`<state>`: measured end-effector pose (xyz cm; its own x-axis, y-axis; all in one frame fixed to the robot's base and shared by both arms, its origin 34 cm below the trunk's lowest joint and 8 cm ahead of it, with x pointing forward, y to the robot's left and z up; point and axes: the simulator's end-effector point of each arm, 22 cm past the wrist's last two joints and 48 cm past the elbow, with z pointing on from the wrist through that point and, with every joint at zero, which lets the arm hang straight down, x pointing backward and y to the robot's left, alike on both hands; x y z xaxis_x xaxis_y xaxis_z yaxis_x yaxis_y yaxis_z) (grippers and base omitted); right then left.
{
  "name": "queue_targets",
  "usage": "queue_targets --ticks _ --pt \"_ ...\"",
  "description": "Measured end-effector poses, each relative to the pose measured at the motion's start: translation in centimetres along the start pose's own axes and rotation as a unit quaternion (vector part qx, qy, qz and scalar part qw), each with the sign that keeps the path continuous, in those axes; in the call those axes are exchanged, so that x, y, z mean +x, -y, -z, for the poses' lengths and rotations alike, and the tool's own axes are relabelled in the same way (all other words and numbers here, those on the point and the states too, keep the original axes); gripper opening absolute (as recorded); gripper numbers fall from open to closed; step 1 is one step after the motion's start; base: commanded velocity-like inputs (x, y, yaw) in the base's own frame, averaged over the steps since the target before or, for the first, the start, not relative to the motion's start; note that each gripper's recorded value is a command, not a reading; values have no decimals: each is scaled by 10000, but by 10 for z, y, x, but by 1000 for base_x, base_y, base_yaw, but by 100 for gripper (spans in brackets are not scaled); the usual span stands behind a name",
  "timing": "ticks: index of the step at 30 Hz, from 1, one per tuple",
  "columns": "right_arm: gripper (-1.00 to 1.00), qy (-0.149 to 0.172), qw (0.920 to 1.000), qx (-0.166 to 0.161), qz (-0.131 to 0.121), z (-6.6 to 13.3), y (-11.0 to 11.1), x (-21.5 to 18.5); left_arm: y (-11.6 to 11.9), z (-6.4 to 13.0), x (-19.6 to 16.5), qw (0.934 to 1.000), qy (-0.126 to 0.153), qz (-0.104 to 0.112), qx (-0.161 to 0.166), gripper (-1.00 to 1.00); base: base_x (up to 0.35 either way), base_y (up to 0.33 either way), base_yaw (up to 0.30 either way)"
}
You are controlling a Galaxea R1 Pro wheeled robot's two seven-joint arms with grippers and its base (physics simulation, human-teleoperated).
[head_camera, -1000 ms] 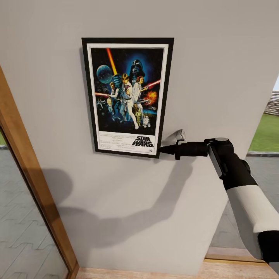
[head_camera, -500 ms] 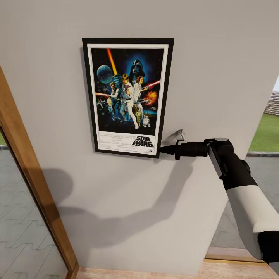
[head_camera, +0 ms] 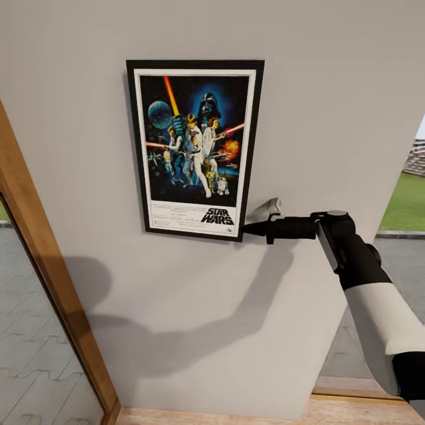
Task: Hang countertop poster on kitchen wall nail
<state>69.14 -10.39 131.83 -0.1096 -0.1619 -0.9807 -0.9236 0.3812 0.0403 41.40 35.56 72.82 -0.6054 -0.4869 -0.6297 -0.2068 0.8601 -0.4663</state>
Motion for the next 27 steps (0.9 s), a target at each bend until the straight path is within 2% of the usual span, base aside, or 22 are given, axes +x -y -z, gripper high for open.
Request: queue_targets --ticks 18,19,20,27 --pt "-100 -17 10000 18 -56 0 2 3 -2 1 0 10000 -3 -12 -8 100 0 0 0" --pt "-100 -201 9995 -174 187 20 5 -14 -2 0 0 10000 -12 -11 -14 100 0 0 0" --pt "-100 -62 9998 -133 106 10 3 -10 -2 -1 0 10000 -17 -10 -16 100 0 0 0" --pt "-100 -129 9997 -168 138 14 4 -11 -3 -3 0 10000 -33 -9 -25 100 0 0 0"
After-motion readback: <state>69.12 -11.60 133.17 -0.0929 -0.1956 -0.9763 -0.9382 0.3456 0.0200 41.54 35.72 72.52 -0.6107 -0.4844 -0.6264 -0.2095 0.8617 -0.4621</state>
